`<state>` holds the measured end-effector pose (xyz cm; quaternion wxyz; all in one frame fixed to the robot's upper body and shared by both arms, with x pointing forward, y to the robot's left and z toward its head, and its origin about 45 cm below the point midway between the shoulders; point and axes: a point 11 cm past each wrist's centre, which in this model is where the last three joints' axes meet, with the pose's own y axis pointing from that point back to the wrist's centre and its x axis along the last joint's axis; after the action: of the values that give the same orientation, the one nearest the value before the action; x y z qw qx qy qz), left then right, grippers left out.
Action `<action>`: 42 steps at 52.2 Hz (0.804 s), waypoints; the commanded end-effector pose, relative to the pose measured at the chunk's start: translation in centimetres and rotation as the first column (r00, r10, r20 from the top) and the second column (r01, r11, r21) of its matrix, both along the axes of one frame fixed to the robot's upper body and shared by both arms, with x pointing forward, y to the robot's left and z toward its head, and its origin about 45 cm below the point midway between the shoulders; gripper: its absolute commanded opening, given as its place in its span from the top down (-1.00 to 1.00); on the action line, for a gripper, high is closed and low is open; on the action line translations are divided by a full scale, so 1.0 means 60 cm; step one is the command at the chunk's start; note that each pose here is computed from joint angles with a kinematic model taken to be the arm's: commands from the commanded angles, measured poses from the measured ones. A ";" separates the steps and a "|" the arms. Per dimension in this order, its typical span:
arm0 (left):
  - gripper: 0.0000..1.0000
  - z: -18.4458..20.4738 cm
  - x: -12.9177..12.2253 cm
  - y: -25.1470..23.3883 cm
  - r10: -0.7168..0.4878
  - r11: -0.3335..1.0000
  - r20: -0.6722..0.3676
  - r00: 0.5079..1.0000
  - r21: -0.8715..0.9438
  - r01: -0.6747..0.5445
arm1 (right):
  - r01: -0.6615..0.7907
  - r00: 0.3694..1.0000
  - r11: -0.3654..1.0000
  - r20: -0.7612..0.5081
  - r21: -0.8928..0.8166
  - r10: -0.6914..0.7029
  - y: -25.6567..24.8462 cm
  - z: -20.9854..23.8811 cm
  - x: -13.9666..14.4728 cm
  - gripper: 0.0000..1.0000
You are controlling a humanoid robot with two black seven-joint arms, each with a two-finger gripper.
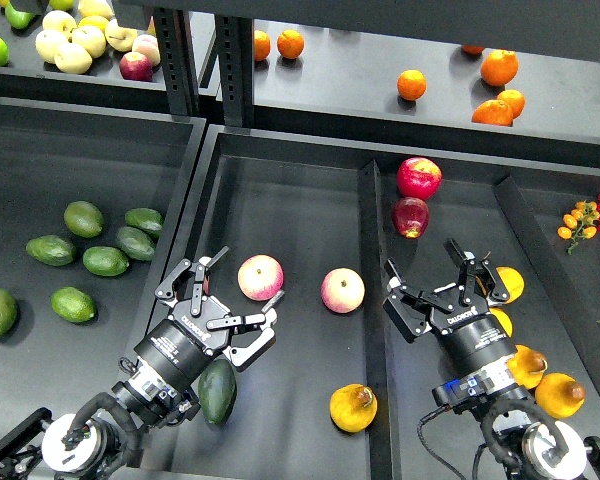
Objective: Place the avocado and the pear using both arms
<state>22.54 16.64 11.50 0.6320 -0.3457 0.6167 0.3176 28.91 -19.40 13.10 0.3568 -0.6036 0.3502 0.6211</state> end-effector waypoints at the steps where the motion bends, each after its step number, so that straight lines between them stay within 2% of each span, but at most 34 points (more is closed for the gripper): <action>1: -0.99 -0.001 -0.003 -0.006 -0.025 1.000 0.007 1.000 0.019 0.025 | -0.002 1.000 1.000 -0.002 0.000 0.002 0.001 0.000 0.000 -0.99; 42: -0.99 -0.017 -0.016 -0.019 -0.071 0.996 -0.012 0.997 0.052 0.071 | -0.003 1.000 1.000 -0.025 -0.001 0.003 0.001 -0.008 -0.006 -0.99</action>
<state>21.66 15.58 10.53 0.6487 -0.3064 0.6219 0.3139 28.52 -19.15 12.62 0.3493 -0.5976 0.3518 0.6302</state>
